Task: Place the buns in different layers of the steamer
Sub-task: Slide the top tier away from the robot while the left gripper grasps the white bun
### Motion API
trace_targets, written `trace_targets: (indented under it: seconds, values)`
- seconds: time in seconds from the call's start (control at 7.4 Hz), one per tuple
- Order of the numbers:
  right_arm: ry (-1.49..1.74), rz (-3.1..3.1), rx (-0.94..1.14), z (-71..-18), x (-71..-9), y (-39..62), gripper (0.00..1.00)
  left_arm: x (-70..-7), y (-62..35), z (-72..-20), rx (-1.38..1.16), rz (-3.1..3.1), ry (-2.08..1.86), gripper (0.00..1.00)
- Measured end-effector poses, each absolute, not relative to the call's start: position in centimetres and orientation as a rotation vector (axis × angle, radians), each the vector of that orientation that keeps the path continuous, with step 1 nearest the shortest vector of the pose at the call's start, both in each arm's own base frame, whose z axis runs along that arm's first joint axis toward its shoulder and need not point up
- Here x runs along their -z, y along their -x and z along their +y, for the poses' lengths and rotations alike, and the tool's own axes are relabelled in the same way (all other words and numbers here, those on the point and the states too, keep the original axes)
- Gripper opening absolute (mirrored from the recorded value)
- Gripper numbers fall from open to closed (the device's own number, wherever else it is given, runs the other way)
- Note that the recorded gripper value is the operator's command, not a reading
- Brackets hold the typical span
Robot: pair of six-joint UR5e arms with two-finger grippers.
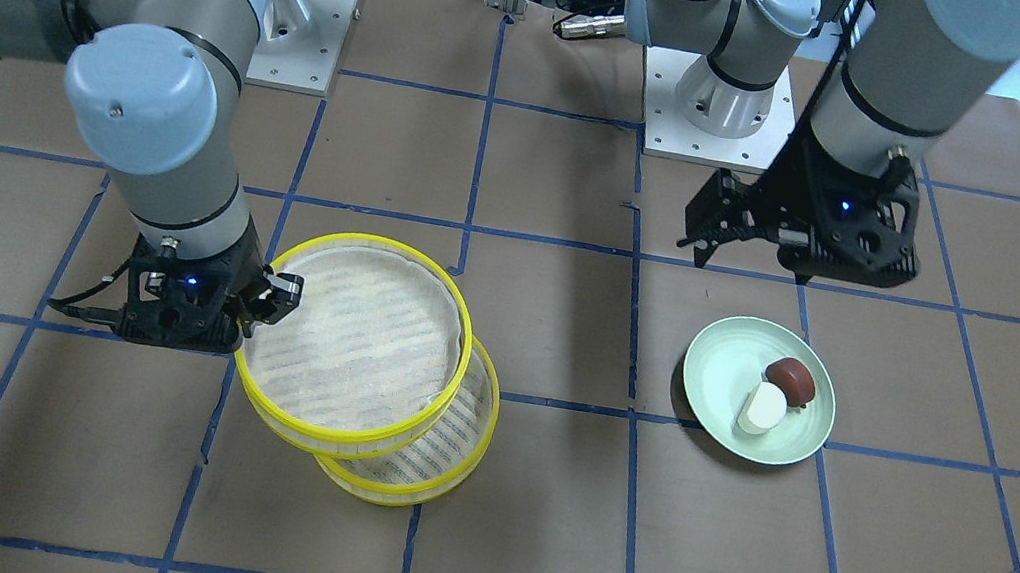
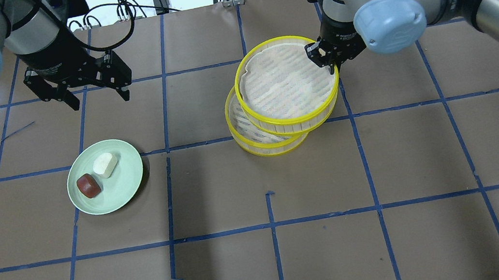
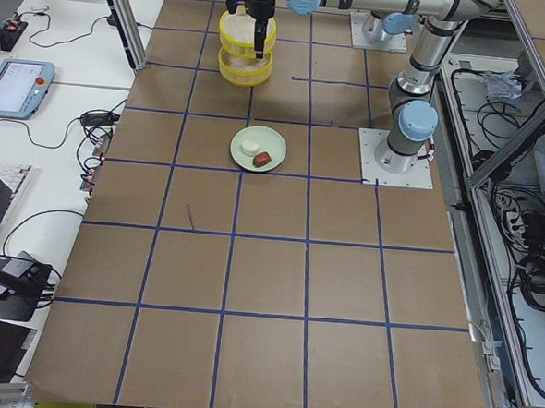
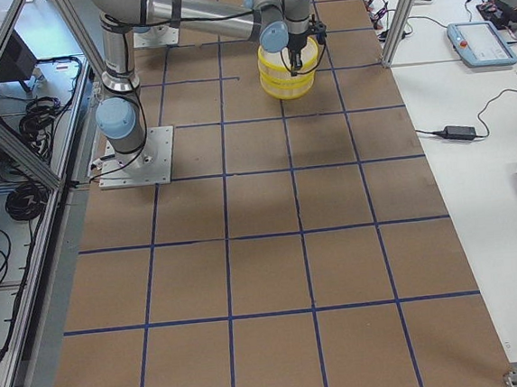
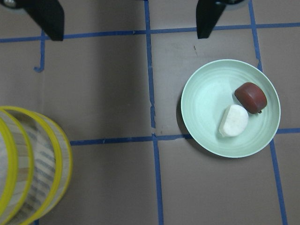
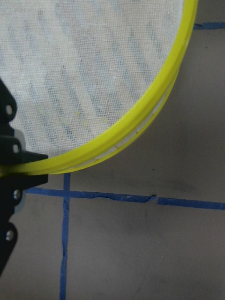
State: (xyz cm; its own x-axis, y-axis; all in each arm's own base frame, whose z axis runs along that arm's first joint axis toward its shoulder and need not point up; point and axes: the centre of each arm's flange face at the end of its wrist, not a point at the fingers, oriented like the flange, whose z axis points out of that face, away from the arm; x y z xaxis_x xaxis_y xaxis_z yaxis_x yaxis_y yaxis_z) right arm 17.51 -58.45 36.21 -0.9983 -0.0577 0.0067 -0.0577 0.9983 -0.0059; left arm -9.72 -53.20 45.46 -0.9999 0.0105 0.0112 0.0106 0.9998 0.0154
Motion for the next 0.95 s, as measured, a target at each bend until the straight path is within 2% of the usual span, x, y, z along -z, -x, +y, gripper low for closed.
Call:
trace_targets:
  seconds: [0.54,0.95]
  values:
    - [-0.088,-3.159,0.064,-52.9,-46.4,-11.0,0.11,-32.0,1.3,-58.1,0.142,-3.102,0.196,1.00]
    - [-0.067,-3.163,0.111,-50.1,-48.8,-8.9,0.11,-25.6,0.3,-58.9,0.239,-3.072,0.451,0.98]
